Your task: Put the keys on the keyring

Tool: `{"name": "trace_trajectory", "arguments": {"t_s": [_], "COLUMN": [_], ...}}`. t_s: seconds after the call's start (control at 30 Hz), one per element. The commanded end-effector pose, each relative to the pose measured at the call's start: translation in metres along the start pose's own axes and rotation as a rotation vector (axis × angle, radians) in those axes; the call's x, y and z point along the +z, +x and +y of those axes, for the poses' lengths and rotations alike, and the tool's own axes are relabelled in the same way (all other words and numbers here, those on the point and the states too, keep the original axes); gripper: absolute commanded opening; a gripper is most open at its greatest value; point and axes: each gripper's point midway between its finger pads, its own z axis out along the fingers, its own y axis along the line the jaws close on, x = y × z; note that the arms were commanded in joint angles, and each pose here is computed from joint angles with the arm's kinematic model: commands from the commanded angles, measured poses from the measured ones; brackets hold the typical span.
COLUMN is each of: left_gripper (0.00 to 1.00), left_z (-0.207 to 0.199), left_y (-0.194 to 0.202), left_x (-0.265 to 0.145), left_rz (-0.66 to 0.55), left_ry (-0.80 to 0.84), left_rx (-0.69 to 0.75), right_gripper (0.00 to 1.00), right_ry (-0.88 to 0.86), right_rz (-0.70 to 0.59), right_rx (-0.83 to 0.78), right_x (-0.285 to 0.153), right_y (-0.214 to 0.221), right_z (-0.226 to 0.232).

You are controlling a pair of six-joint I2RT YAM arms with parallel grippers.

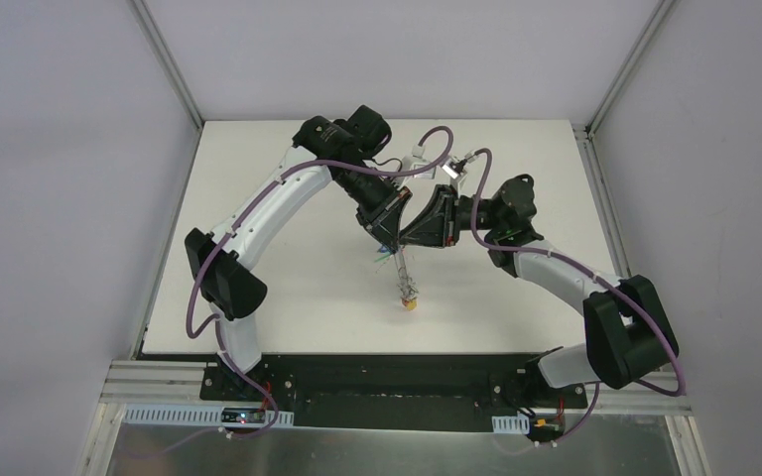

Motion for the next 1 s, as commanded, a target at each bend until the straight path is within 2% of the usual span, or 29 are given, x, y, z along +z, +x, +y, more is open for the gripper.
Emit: {"name": "trace_trajectory", "arguments": {"t_s": [0.0, 0.2, 0.27, 0.4, 0.6, 0.73, 0.97], "left_gripper": [0.0, 0.0, 0.0, 0.16, 0.27, 0.33, 0.35], "left_z": [-0.016, -0.011, -0.008, -0.004, -0.007, -0.006, 0.0], "left_y": [-0.007, -0.003, -0.002, -0.003, -0.01, -0.017, -0.029], "left_x": [-0.007, -0.005, -0.006, -0.013, -0.023, -0.027, -0.034], "left_rz": [-0.029, -0.019, -0.021, -0.066, -0.199, -0.261, -0.317], "left_ry": [0.035, 0.021, 0.006, -0.038, -0.072, -0.082, -0.101], "left_rx": [0.028, 0.037, 0.065, 0.156, 0.268, 0.281, 0.264], "right_gripper": [0.17, 0.0, 0.0, 0.0, 0.0, 0.0, 0.0], "right_ry": [-0.035, -0.037, -0.036, -0.034, -0.024, -0.014, -0.012], "right_rz": [0.004, -0.003, -0.012, -0.054, -0.113, -0.123, -0.121], "right_rx": [-0.063, -0.056, -0.052, -0.061, -0.049, -0.034, -0.039], "right_x": [0.003, 0.004, 0.004, -0.002, -0.005, -0.006, -0.007], "right_y": [-0.008, -0.011, -0.014, -0.026, -0.038, -0.038, -0.037], "right_z": [0.008, 0.01, 0.011, 0.016, 0.018, 0.015, 0.015]}}
